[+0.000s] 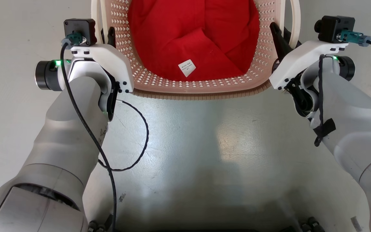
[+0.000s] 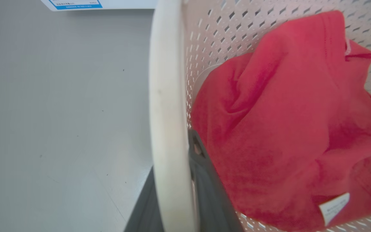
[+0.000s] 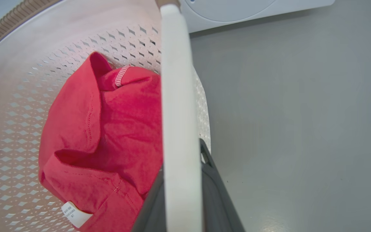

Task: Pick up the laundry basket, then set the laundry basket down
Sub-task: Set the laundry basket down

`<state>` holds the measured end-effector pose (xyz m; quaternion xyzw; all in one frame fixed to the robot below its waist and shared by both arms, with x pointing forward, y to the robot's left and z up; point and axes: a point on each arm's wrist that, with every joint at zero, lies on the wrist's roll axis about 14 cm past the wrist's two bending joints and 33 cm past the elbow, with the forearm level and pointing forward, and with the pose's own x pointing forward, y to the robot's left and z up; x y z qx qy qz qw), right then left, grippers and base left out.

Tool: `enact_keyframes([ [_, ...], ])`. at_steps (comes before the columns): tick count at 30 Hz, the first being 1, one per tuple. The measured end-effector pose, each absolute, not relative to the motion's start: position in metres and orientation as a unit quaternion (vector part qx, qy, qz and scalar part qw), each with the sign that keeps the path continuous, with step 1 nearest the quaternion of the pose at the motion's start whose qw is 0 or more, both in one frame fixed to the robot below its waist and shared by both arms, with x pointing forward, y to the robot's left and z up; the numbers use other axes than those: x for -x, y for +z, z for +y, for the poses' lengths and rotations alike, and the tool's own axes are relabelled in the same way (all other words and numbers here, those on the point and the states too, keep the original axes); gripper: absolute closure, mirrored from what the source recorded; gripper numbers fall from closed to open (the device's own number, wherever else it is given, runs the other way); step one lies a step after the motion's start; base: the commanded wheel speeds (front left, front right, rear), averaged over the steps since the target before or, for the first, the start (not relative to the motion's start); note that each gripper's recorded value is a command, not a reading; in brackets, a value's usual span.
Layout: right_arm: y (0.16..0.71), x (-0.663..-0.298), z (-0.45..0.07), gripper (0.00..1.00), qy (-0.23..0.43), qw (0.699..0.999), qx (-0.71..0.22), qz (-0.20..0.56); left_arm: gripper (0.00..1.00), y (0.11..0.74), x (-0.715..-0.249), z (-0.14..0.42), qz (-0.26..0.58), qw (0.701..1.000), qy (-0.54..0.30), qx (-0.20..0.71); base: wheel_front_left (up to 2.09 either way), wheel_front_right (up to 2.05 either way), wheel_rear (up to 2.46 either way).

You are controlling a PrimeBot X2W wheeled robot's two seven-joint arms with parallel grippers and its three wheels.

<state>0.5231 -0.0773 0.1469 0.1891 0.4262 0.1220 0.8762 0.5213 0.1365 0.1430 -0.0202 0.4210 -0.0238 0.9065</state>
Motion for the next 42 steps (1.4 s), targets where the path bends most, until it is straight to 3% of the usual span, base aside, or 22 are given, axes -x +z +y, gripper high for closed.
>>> enact_keyframes([
  [22,0.142,-0.525,-0.077,0.97,0.121,0.878,-0.188,0.424,1.00,0.138,-0.522,0.137,0.420,0.907,-0.021,0.023,0.00,0.00,0.00],
  [23,0.142,-0.525,-0.077,0.88,0.120,0.878,-0.188,0.424,0.90,0.139,-0.522,0.137,0.420,0.907,-0.021,0.023,0.00,0.00,0.00],
  [24,0.142,-0.525,-0.077,0.75,0.120,0.878,-0.188,0.424,0.67,0.139,-0.523,0.137,0.420,0.907,-0.022,0.023,0.00,0.00,0.00],
  [25,0.143,-0.525,-0.077,0.62,0.120,0.878,-0.188,0.423,0.56,0.139,-0.523,0.137,0.419,0.907,-0.022,0.023,0.00,0.00,0.00],
  [26,0.143,-0.525,-0.077,0.28,0.120,0.878,-0.188,0.423,0.04,0.139,-0.523,0.137,0.419,0.907,-0.022,0.022,0.00,0.00,0.00],
  [27,0.144,-0.525,-0.076,0.00,0.123,0.878,-0.189,0.422,0.00,0.140,-0.523,0.138,0.418,0.908,-0.021,0.021,0.00,0.00,0.00],
  [42,0.153,-0.530,-0.075,0.00,0.120,0.882,-0.193,0.413,0.00,0.146,-0.526,0.140,0.413,0.910,-0.021,0.019,0.00,0.00,0.00],
])
